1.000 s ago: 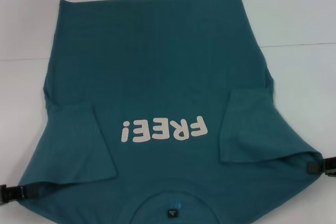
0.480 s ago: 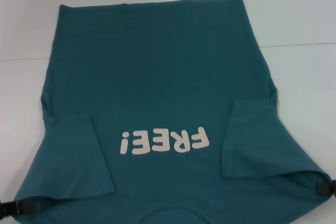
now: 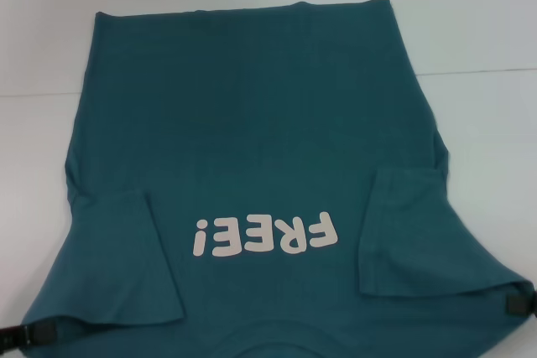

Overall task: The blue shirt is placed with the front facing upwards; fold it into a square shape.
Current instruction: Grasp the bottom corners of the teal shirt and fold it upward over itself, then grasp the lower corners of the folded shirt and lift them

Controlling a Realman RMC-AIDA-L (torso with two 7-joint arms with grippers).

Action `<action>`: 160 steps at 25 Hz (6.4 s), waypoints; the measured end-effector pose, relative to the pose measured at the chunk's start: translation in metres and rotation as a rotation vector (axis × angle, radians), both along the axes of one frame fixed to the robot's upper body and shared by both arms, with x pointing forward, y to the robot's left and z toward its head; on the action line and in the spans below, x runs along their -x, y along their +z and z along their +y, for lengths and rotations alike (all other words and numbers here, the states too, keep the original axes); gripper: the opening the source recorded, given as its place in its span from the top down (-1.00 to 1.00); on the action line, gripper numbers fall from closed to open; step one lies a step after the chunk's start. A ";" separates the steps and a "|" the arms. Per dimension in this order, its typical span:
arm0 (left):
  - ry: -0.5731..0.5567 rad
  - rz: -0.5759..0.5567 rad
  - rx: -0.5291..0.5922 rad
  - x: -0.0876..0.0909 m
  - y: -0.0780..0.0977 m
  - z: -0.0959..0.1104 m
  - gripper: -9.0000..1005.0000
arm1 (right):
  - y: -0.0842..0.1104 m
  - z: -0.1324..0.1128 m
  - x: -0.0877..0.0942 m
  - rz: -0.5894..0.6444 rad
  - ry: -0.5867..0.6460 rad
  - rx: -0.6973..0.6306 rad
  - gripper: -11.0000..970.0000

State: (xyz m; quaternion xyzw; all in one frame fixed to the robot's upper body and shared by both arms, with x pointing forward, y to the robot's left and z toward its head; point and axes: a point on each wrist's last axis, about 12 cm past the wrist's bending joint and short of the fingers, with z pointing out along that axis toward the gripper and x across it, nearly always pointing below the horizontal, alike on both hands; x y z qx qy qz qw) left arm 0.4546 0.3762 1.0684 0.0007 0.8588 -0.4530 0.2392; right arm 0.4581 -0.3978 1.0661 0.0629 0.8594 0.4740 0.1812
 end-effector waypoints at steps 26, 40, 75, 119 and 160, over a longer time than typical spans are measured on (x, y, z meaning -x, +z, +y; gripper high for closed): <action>0.168 -0.165 -0.085 -0.104 0.015 -0.012 0.96 | 0.031 0.035 -0.106 -0.209 -0.178 -0.005 0.90; 0.285 -0.285 -0.136 -0.149 0.029 -0.024 0.96 | 0.038 0.047 -0.142 -0.284 -0.339 0.001 0.90; 0.326 -0.471 -0.389 -0.214 0.049 -0.069 0.96 | 0.052 0.071 -0.189 -0.407 -0.485 0.107 0.90; 0.370 -0.606 -0.590 -0.213 0.023 -0.098 0.27 | 0.026 0.088 -0.200 -0.429 -0.525 0.349 0.10; 0.179 -0.349 -0.607 -0.163 -0.020 -0.082 0.14 | 0.011 0.036 -0.144 -0.394 -0.455 0.280 -0.37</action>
